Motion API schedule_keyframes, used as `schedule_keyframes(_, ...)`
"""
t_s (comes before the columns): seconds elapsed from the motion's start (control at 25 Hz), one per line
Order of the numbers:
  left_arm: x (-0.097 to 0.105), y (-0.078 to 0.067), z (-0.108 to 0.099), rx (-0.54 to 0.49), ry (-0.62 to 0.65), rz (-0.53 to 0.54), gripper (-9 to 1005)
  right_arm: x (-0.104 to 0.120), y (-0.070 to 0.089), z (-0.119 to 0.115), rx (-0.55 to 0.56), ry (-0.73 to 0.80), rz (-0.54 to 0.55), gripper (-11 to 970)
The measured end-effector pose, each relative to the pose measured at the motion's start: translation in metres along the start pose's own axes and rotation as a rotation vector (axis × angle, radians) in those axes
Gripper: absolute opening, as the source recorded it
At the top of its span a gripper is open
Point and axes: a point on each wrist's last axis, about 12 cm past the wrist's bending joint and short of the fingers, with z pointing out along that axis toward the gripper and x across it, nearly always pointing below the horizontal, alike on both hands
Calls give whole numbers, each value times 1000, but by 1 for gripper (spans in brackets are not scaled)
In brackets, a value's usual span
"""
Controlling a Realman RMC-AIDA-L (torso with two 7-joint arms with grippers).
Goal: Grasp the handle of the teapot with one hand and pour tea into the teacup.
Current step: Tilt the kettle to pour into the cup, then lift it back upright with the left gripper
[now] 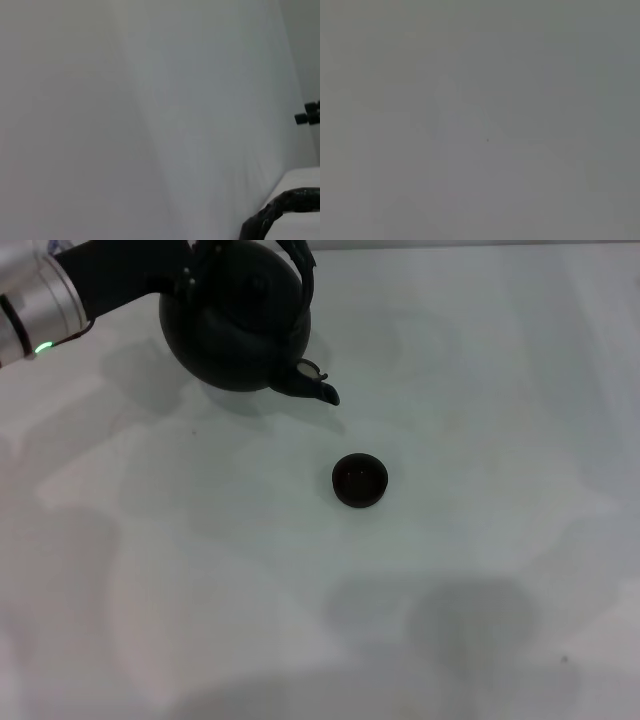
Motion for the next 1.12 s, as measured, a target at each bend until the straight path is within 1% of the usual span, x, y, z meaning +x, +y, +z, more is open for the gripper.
schedule_keyframes(0.32, -8, 4, 9, 46, 19, 23, 130, 2, -3, -2, 6, 4, -3, 848)
schedule_keyframes(0.6, -13, 0, 19, 118, 42, 52, 129, 0, -5, -2, 9, -1, -10, 848)
schedule_keyframes(0.8, -17, 2, 23, 160, 72, 65, 129, -2, -6, 0, 8, -3, -13, 848)
schedule_keyframes(1.12, -23, 9, 28, 168, 94, 99, 129, -2, -5, 1, 7, -2, -13, 848)
